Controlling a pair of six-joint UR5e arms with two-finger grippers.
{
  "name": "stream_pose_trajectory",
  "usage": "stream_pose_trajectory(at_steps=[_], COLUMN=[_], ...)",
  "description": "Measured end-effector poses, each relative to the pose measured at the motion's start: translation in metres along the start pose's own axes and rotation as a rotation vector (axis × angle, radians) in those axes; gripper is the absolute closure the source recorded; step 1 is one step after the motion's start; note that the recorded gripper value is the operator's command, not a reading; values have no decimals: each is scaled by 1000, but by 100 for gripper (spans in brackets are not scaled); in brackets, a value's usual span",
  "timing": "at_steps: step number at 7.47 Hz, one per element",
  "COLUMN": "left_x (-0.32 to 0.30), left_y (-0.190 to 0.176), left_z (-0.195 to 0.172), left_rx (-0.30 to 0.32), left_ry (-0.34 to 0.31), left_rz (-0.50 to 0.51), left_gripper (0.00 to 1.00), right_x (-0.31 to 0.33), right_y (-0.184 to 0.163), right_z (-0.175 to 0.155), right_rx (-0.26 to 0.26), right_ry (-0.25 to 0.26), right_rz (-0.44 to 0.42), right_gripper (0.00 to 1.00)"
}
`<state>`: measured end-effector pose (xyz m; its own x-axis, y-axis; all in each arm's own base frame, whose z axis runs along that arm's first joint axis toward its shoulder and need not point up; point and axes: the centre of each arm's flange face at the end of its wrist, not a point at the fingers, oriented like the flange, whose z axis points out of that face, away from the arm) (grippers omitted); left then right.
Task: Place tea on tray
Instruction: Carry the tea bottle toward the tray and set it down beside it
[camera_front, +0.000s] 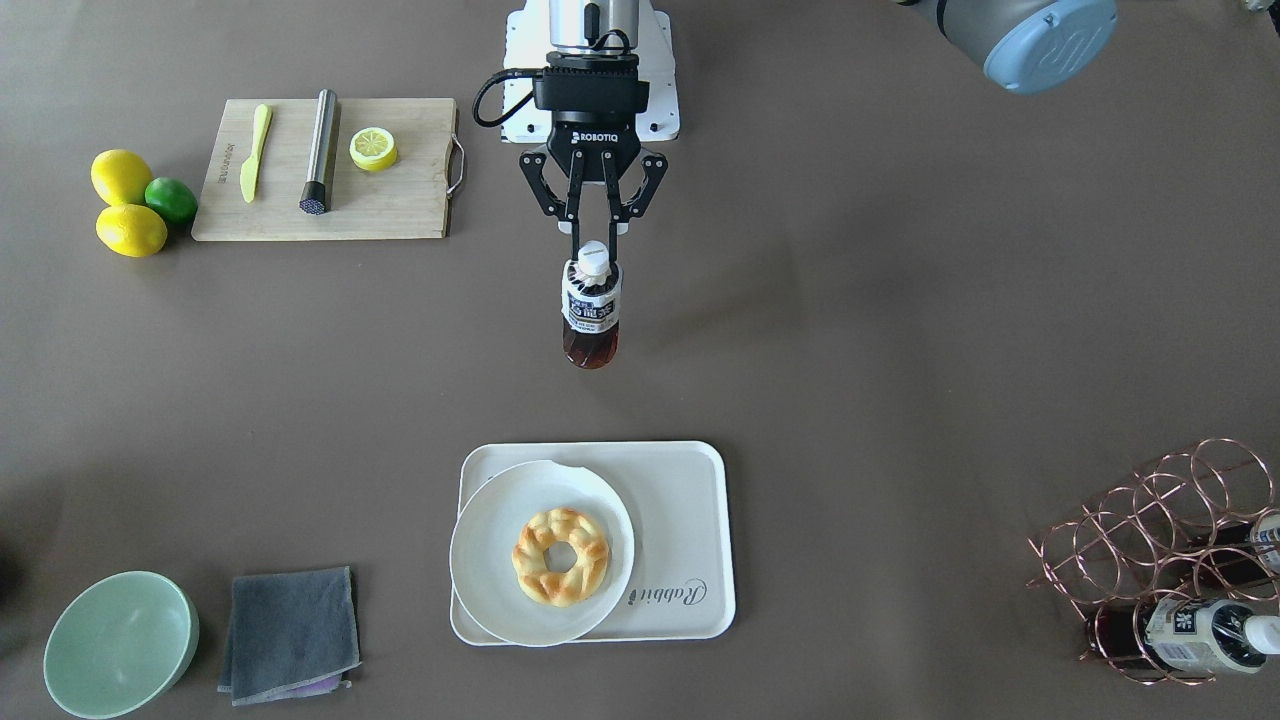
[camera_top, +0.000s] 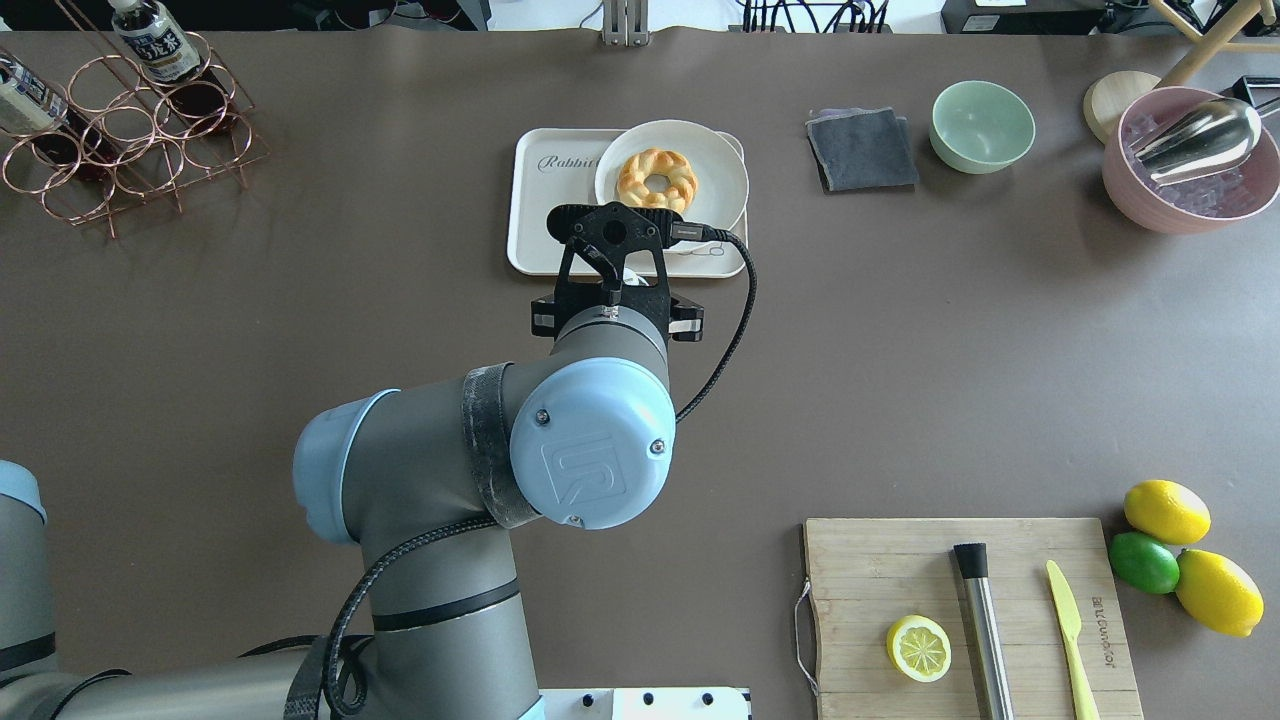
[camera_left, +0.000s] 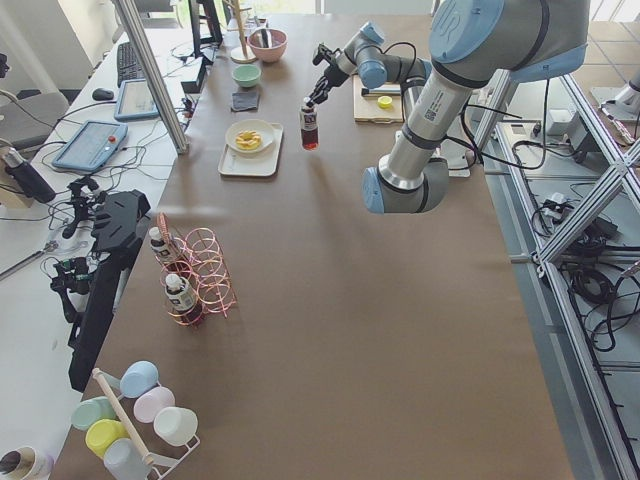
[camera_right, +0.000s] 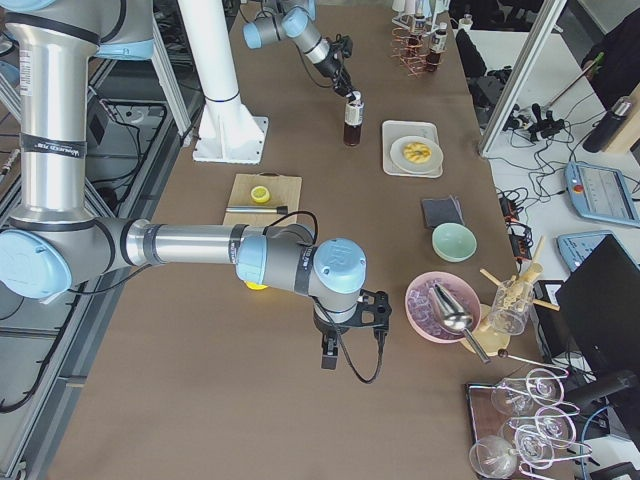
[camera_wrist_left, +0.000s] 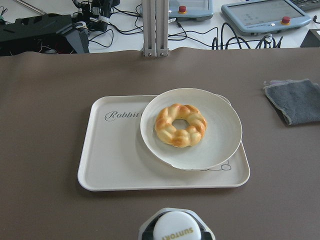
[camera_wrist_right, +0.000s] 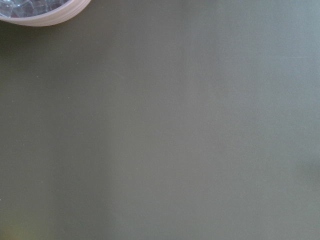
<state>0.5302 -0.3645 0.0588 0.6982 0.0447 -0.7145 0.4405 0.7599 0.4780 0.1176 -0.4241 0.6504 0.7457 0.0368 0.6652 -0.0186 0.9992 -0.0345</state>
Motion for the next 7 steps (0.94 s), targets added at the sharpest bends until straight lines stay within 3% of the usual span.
stream_pose_trajectory(at_steps=[6,7], left_x=[-4,-3], left_y=[14,16], left_z=[6,6], left_rx=[-3,-5], left_ry=[-13,-13], left_rz=[17,18], left_gripper=[100,62], right_x=[3,3], right_y=[2,2], right_z=[2,2], right_rx=[-4,-4], right_ry=[-1,-1], right_rz=[5,5], right_gripper=[0,0])
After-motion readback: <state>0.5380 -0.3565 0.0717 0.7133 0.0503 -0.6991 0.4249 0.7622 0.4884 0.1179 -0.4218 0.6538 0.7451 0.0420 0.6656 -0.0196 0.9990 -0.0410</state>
